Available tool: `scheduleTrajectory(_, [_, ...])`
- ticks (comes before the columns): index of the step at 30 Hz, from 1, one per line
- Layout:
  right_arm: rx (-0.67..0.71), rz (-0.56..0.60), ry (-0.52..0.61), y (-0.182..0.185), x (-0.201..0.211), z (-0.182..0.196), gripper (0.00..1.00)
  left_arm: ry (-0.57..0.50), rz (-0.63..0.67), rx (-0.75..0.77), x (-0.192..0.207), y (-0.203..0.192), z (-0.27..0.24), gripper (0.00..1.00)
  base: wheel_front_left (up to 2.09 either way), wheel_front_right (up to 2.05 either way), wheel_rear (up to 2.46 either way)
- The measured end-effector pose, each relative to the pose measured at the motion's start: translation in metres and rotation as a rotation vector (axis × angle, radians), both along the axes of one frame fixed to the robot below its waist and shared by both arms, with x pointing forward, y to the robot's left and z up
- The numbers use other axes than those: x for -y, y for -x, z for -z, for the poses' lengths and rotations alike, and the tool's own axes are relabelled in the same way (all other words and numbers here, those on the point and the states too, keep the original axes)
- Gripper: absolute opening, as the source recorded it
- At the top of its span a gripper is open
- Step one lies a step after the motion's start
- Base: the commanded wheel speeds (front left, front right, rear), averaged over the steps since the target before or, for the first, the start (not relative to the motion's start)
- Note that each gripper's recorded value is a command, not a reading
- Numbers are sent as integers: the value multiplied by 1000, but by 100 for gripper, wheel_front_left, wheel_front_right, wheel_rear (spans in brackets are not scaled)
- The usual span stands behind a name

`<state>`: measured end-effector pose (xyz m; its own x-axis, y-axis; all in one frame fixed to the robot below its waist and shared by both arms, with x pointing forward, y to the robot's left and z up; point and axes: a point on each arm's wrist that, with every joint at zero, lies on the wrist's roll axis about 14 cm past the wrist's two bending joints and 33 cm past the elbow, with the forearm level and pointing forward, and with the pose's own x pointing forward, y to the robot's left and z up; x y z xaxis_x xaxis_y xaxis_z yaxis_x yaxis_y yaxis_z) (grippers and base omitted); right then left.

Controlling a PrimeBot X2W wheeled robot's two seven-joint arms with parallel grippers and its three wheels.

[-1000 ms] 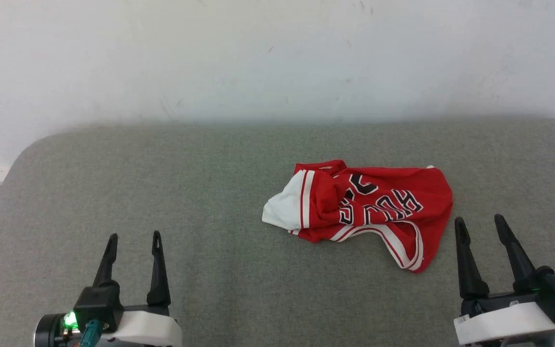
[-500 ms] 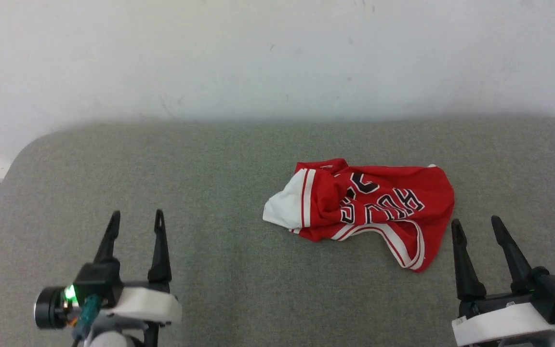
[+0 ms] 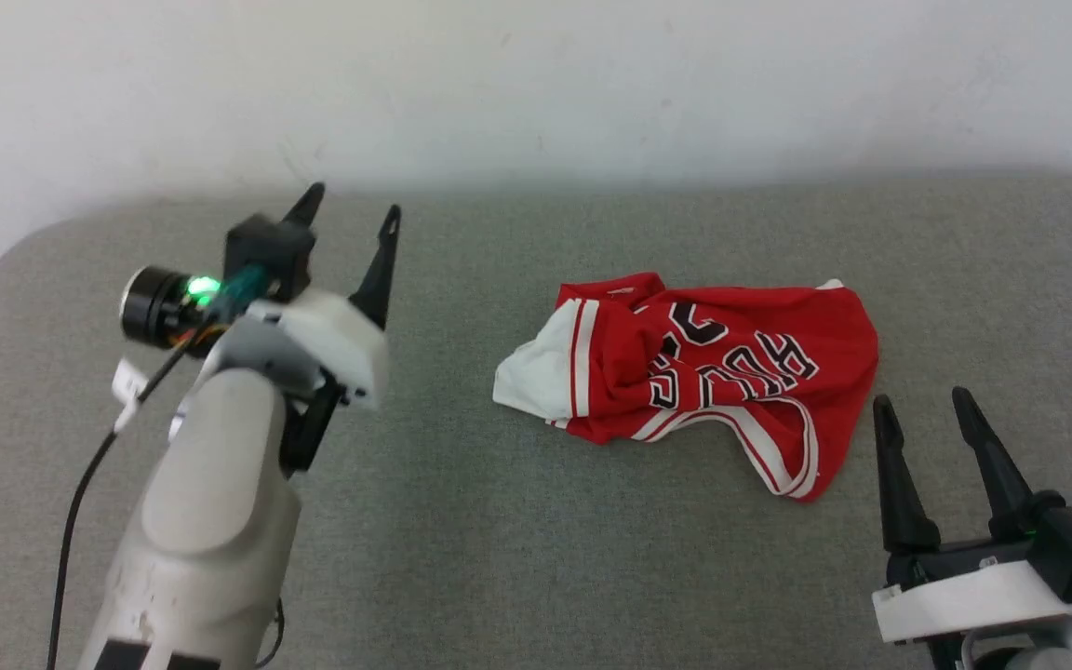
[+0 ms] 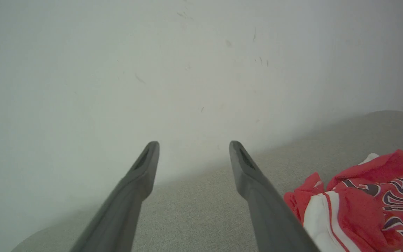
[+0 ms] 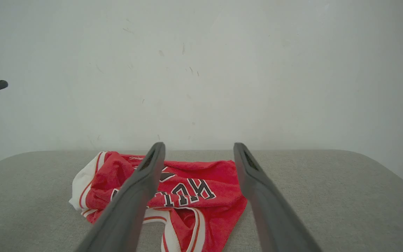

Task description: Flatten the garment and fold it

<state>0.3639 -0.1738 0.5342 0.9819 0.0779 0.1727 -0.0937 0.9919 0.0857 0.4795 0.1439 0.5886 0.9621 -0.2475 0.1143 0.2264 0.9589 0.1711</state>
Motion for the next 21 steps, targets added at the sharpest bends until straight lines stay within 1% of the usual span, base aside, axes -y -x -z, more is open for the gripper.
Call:
scheduleTrajectory(4, [-4, 9, 0, -5, 3, 1, 100, -57, 108, -183, 38, -17, 26, 100, 0, 0, 0])
scheduleTrajectory(6, [-11, 19, 1, -6, 6, 4, 100, -107, 165, -303, 55, -18, 46, 100, 0, 0, 0])
scheduleTrajectory(8, [-14, 28, 2, -8, 9, 5, 100, -119, 215, -432, 70, -16, 64, 100, 0, 0, 0])
scheduleTrajectory(10, [-21, 38, 3, -9, 12, 7, 100, -157, 260, -536, 80, -14, 78, 100, 0, 0, 0])
scheduleTrajectory(14, [-25, 51, 6, -14, 17, 8, 100, -238, 310, -728, 86, -10, 102, 100, 0, 0, 0])
scheduleTrajectory(16, [-26, 59, 8, -17, 19, 9, 100, -295, 330, -817, 86, -5, 117, 100, 0, 0, 0])
scheduleTrajectory(21, [-44, 80, 14, -23, 27, 15, 100, -394, 369, -972, 88, 0, 148, 100, 0, 0, 0])
